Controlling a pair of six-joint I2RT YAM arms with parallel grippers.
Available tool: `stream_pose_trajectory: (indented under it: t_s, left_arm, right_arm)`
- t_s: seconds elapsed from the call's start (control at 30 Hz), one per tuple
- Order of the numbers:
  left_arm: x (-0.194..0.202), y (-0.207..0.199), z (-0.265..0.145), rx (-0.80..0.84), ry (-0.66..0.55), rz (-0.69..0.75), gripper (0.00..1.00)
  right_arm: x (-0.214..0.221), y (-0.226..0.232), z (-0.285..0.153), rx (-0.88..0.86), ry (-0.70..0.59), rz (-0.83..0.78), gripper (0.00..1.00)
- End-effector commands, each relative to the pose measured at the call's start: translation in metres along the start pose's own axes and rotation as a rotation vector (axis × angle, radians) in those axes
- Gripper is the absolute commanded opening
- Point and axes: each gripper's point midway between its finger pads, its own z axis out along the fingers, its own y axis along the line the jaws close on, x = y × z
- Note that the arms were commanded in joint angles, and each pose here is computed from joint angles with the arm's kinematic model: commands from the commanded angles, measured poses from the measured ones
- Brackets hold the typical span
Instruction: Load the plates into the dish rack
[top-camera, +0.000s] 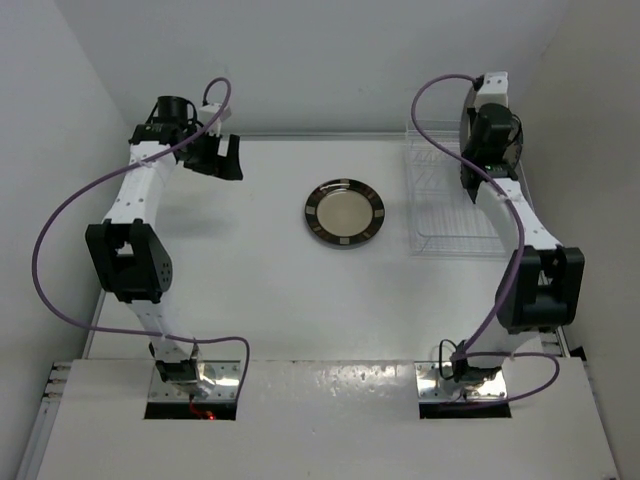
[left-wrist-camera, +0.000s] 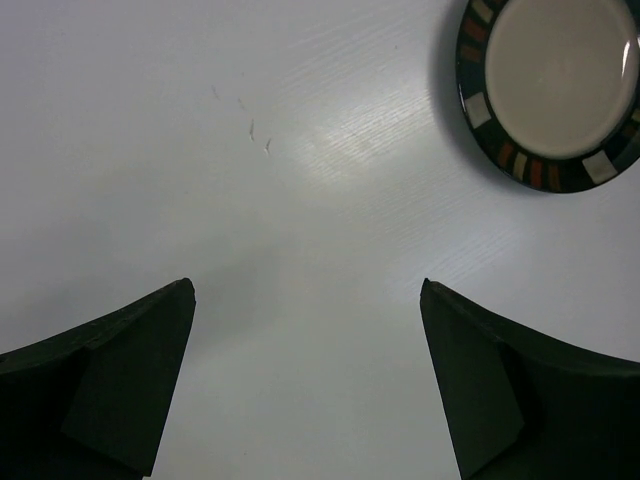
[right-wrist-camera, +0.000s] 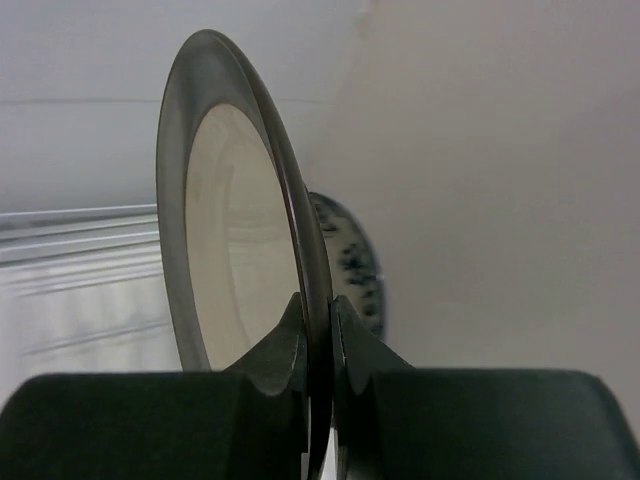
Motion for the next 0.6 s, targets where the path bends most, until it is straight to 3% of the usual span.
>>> stream_pose_trajectory:
  t_s: [0.0, 0.33, 0.43, 0.57]
  left_arm:
    - [0.006, 0.003, 0.006, -0.001, 0.019, -0.018, 1.0]
    - [0.02, 0.005, 0.015, 0.011, 0.062, -0.029, 1.0]
    - [0.02, 0.005, 0.015, 0.011, 0.062, -0.029, 1.0]
    - [0.019, 0.006, 0.017, 0.011, 0.062, -0.029, 1.0]
  right_arm:
    - [-0.066, -0.043, 0.013, 0.227, -0.219, -0.01, 0.0]
    - [-0.028, -0.017, 0.047, 0.291, -0.198, -0.209, 0.0]
    - [-0.018, -0.007, 0.042, 0.29, -0.195, -0.187, 0.0]
    - [0.018, 0.0, 0.034, 0.258, -0.099, -0.121, 0.0]
